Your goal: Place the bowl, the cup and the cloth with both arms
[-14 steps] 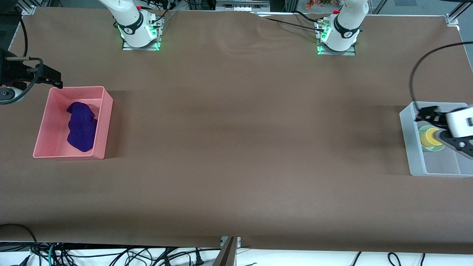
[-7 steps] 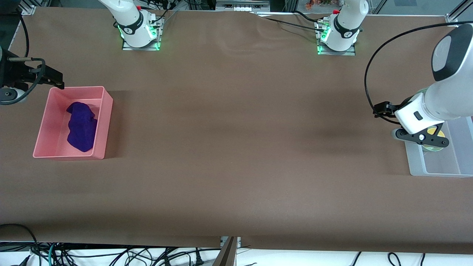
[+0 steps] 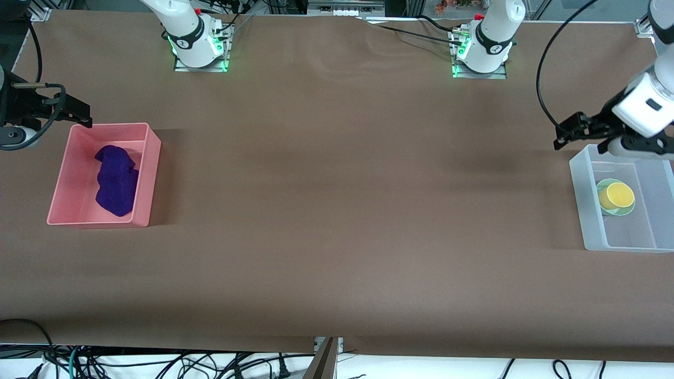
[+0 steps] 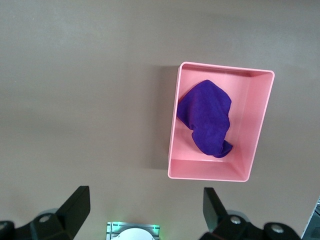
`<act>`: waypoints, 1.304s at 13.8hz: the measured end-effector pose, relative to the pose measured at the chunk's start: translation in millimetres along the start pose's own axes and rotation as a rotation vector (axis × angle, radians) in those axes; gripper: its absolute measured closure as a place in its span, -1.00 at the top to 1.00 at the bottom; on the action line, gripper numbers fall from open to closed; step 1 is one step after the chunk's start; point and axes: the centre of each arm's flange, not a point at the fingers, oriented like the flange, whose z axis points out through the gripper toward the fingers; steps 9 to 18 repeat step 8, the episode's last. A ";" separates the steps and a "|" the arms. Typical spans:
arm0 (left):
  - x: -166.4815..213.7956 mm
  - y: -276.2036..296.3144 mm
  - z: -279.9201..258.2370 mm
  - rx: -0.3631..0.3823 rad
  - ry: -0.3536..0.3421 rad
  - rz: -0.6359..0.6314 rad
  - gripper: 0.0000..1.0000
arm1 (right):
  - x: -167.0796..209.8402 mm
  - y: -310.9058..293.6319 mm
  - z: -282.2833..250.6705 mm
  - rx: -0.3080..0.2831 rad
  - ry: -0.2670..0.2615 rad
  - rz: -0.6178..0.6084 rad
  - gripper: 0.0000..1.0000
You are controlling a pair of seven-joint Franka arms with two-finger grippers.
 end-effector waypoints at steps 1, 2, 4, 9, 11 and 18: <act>-4.3 4.0 2.3 0.030 0.001 0.019 1.00 | 0.0 0.0 0.0 0.000 0.000 0.000 1.00; -5.0 9.0 4.3 0.048 0.000 0.035 1.00 | 0.0 0.1 0.0 0.000 0.000 0.000 1.00; -4.4 14.0 7.2 0.055 -0.001 0.047 1.00 | 0.0 0.6 0.1 0.000 0.000 0.001 1.00; -4.8 11.4 8.4 0.052 -0.005 0.041 1.00 | 0.2 1.2 0.5 0.000 -0.001 0.002 1.00; -4.8 11.4 8.4 0.052 -0.005 0.041 1.00 | 0.2 1.2 0.5 0.000 -0.001 0.002 1.00; -4.8 11.4 8.4 0.052 -0.005 0.041 1.00 | 0.2 1.2 0.5 0.000 -0.001 0.002 1.00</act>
